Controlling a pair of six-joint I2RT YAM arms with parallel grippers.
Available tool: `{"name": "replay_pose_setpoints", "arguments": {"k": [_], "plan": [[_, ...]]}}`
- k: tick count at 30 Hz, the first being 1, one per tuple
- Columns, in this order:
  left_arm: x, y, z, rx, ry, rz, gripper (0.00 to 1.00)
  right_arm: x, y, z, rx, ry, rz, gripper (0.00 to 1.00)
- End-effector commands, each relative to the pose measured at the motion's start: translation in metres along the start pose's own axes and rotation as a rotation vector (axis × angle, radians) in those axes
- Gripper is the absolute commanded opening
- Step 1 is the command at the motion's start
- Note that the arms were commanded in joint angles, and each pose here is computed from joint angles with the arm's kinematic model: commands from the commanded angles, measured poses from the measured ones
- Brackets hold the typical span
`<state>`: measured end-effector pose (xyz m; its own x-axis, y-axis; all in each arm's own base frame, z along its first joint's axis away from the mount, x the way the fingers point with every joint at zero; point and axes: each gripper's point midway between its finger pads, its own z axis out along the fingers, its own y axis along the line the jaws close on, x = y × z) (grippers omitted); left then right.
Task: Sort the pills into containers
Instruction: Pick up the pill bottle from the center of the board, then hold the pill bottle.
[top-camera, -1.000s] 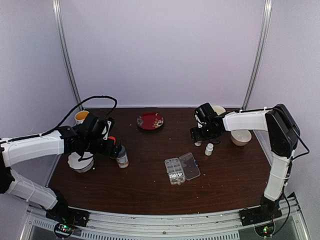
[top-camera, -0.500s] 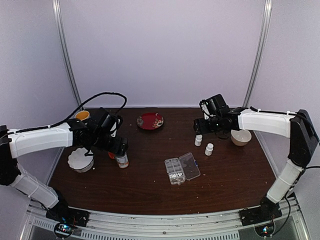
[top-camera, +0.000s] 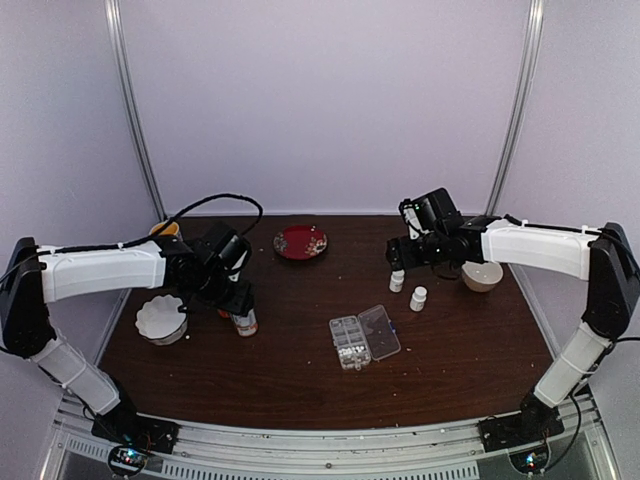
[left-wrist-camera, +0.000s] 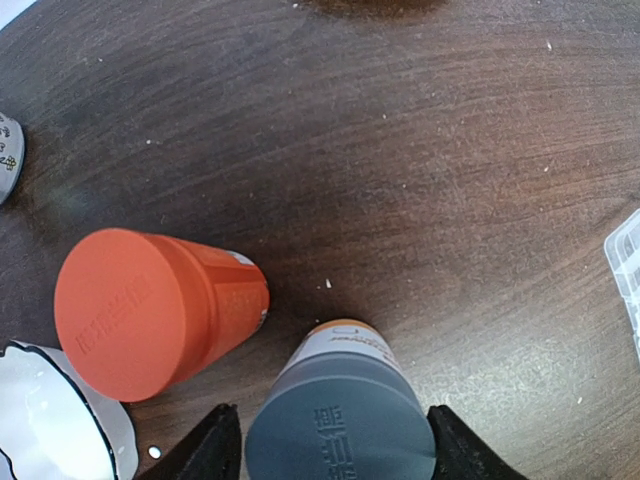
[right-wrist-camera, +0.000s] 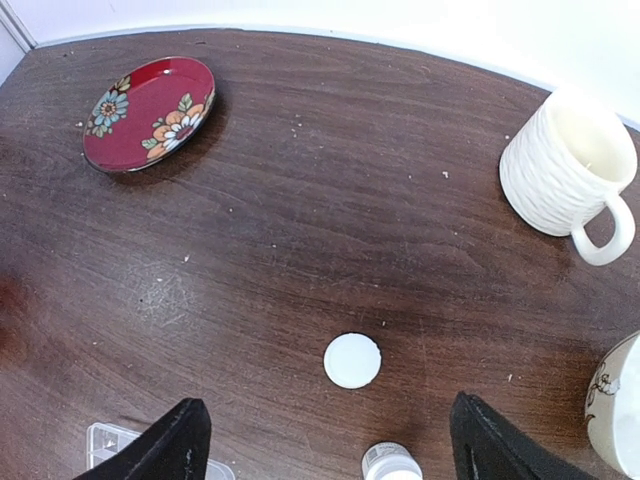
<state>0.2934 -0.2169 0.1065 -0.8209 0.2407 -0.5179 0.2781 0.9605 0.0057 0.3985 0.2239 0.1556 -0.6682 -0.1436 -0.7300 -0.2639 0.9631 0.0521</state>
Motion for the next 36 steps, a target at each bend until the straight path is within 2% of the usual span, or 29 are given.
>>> {"name": "replay_pose_setpoints", "arguments": {"k": [1,8,13,16,21,26,29,32,36], "plan": [[-0.015,-0.004,-0.008,-0.003,-0.039,-0.017,0.63,-0.009,0.006,-0.011,-0.026,-0.039,-0.01,0.86],[-0.017,-0.009,-0.012,0.003,-0.032,0.001,0.41,-0.011,0.009,-0.016,-0.039,-0.045,-0.014,0.86],[-0.029,-0.021,-0.035,0.052,-0.067,0.032,0.34,-0.018,0.032,-0.031,-0.141,-0.086,-0.07,0.86],[-0.04,-0.042,-0.059,0.171,-0.103,0.061,0.3,-0.019,0.069,-0.053,-0.359,-0.159,-0.105,0.88],[-0.062,-0.075,-0.119,0.393,-0.202,0.094,0.26,-0.019,0.125,-0.114,-0.733,-0.325,-0.127,0.92],[-0.071,-0.107,-0.183,0.668,-0.288,0.142,0.22,0.01,0.169,-0.168,-0.963,-0.477,-0.266,0.91],[-0.068,-0.123,-0.21,0.786,-0.3,0.182,0.21,0.024,0.183,-0.193,-1.052,-0.557,-0.348,0.9],[-0.063,-0.136,-0.229,0.869,-0.31,0.231,0.21,0.027,0.196,-0.214,-1.127,-0.574,-0.405,0.9],[-0.059,-0.152,-0.249,0.954,-0.34,0.273,0.21,0.027,0.21,-0.227,-1.111,-0.602,-0.458,0.91]]}}
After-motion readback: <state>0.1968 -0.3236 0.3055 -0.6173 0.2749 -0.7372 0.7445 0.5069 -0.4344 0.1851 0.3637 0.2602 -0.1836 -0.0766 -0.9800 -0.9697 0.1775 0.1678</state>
